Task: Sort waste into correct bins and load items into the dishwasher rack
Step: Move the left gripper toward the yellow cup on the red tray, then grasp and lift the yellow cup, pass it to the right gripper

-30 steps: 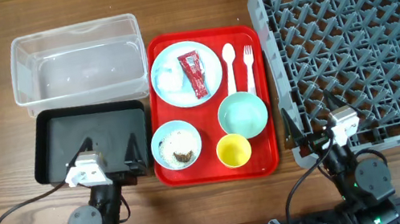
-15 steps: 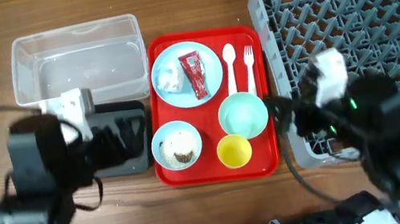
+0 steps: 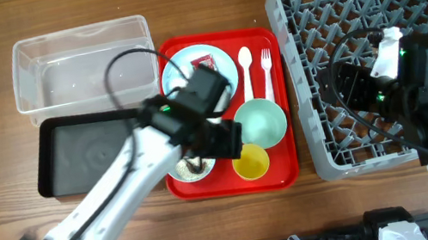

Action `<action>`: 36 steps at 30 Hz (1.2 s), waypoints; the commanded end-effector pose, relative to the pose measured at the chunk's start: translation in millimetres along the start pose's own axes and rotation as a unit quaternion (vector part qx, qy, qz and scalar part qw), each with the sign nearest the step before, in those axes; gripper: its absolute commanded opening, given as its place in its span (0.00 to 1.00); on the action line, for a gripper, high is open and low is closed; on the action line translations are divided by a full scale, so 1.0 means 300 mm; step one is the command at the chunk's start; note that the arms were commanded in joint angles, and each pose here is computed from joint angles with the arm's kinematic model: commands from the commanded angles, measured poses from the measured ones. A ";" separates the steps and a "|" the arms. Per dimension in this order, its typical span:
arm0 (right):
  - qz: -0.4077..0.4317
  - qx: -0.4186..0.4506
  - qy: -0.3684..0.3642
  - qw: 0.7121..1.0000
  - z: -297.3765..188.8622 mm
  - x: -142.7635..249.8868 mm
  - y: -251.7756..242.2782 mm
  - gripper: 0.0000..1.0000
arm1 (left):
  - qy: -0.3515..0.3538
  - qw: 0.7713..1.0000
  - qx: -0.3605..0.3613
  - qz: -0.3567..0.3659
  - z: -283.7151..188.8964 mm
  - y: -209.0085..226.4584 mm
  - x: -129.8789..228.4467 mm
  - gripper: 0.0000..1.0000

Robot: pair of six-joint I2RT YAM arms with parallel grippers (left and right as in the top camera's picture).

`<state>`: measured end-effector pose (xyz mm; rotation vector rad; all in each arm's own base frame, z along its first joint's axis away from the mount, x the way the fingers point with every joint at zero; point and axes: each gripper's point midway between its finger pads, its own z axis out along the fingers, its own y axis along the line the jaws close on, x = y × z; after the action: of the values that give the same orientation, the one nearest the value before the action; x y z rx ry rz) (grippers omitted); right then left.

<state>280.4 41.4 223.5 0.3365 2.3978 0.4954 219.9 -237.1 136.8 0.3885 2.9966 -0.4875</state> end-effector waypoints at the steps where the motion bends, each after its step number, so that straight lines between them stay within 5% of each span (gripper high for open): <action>1: -0.015 -0.019 -0.006 1.000 -0.020 -0.018 0.030 0.96 | 0.059 0.998 -0.035 0.009 0.166 -0.017 0.043 0.51; 6: -0.014 -0.019 -0.004 1.000 -0.020 -0.016 0.030 0.97 | 0.103 0.992 -0.072 0.028 0.299 -0.013 0.088 0.40; 8: -0.014 -0.019 -0.004 1.000 -0.020 -0.016 0.030 0.97 | 0.093 0.993 -0.066 0.028 0.301 -0.019 0.070 0.04; 13: -0.012 -0.026 0.004 1.000 -0.021 -0.004 0.036 0.98 | 0.093 0.995 -0.031 -0.032 0.114 0.008 0.053 0.04; 16: -0.081 -0.166 0.014 0.983 -0.053 0.008 0.200 0.94 | 0.023 0.991 0.116 -0.054 -0.115 -0.019 -0.043 0.04; 18: -0.123 -0.273 0.006 0.954 -0.107 0.002 0.322 0.92 | -0.041 0.963 0.252 -0.084 -0.293 -0.025 -0.137 0.04; 20: -0.176 -0.376 0.003 0.910 -0.182 0.022 0.452 0.90 | -0.069 0.907 0.411 -0.070 -0.474 -0.059 -0.194 0.04; 23: -0.223 -0.447 0.003 0.867 -0.245 0.061 0.569 0.90 | -0.068 0.873 0.481 -0.048 -0.558 -0.082 -0.194 0.04; 26: -0.259 -0.490 -0.003 0.833 -0.289 0.095 0.666 0.91 | -0.058 0.858 0.509 -0.030 -0.589 -0.111 -0.179 0.04; 31: -0.261 -0.499 -0.009 0.826 -0.250 0.076 0.715 0.91 | -0.039 0.842 0.537 -0.014 -0.614 -0.148 -0.151 0.04; 32: -0.280 -0.534 -0.007 0.798 -0.283 0.084 0.740 0.90 | -0.032 0.841 0.540 -0.007 -0.612 -0.166 -0.140 0.04; 33: -0.296 -0.563 -0.004 0.772 -0.312 0.096 0.756 0.87 | -0.033 0.841 0.540 0.002 -0.612 -0.176 -0.139 0.04; 36: -0.299 -0.577 0.010 0.760 -0.314 0.119 0.772 0.56 | -0.039 0.841 0.539 0.010 -0.612 -0.179 -0.145 0.04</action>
<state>231.9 230.6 363.7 -0.8655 1.6526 1.4102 243.1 -236.2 327.1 0.3644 2.3327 -2.0727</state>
